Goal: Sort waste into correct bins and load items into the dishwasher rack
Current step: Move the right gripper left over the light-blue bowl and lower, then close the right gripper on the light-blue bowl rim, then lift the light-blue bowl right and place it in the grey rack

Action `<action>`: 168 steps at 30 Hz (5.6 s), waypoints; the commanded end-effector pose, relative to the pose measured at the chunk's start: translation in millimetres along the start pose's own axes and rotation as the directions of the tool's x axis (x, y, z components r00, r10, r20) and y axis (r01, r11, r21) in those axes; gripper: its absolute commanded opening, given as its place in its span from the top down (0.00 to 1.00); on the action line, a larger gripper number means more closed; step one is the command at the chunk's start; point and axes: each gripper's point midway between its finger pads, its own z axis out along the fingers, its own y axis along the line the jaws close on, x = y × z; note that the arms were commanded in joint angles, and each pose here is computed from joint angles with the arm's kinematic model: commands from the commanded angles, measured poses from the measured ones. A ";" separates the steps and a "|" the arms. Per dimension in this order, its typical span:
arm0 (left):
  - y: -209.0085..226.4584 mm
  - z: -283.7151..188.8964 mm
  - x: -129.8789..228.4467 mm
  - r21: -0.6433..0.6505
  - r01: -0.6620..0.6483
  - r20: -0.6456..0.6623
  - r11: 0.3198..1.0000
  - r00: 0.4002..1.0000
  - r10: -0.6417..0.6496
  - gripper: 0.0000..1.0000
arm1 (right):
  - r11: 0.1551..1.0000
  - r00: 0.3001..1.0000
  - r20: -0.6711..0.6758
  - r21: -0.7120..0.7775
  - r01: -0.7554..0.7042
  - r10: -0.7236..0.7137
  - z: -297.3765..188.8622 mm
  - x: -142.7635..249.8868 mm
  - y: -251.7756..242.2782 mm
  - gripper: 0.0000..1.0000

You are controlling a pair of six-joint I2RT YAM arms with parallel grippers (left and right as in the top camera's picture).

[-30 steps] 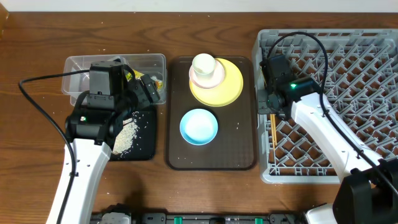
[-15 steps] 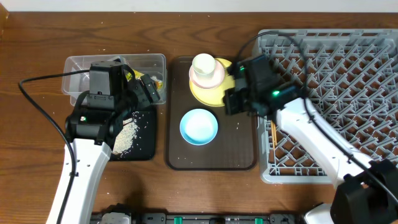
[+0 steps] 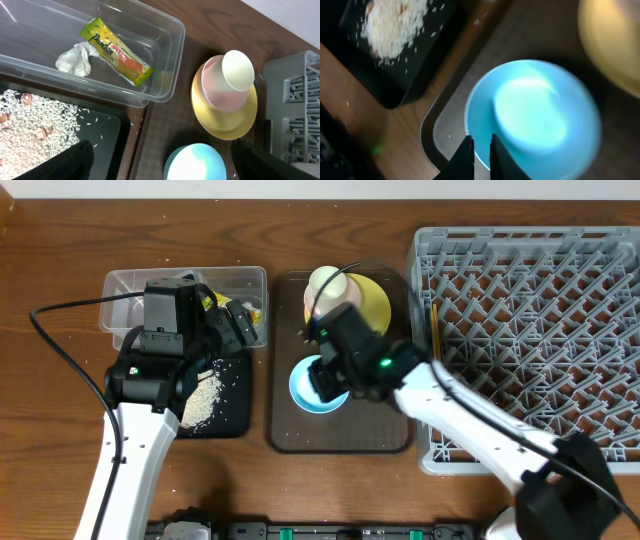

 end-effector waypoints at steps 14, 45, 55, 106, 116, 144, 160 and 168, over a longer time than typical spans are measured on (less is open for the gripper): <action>-0.2 -2.7 -4.4 -0.003 0.000 0.012 1.000 1.000 0.000 0.10 | 0.991 0.990 -0.073 0.049 0.127 -0.123 62.7 27.3 23.6 0.84; -0.2 -2.7 -4.4 -0.003 0.000 0.012 1.000 1.000 0.000 0.10 | 0.980 0.978 -0.174 0.140 0.139 -0.114 59.7 51.8 4.1 0.79; -0.2 -2.7 -4.4 -0.003 0.000 0.012 1.000 1.000 0.000 0.10 | 0.943 0.971 -0.226 0.301 0.143 -0.075 49.4 64.6 -27.2 0.87; -0.2 -2.7 -4.4 -0.003 0.000 0.012 1.000 1.000 0.000 0.10 | 0.922 0.974 -0.226 0.375 0.095 -0.009 57.2 67.8 -41.7 0.83; -0.2 -2.7 -4.4 -0.003 0.000 0.012 1.000 1.000 0.000 0.10 | 0.924 0.974 -0.219 0.357 0.136 -0.058 55.7 57.4 -36.5 0.82; -0.2 -2.7 -4.4 -0.003 0.000 0.012 1.000 1.000 0.000 0.10 | 0.923 0.974 -0.217 0.356 0.144 -0.068 52.5 51.4 -35.6 0.85; 0.0 -2.7 -4.5 -0.003 0.001 0.012 1.000 1.000 -0.001 0.10 | 0.916 0.974 -0.216 0.373 0.147 -0.069 46.1 45.8 -35.3 0.99; -0.2 -2.7 -4.4 -0.003 0.000 0.012 1.000 1.000 0.000 0.10 | 0.922 0.988 -0.137 0.368 0.121 -0.074 1.4 8.3 -24.6 0.99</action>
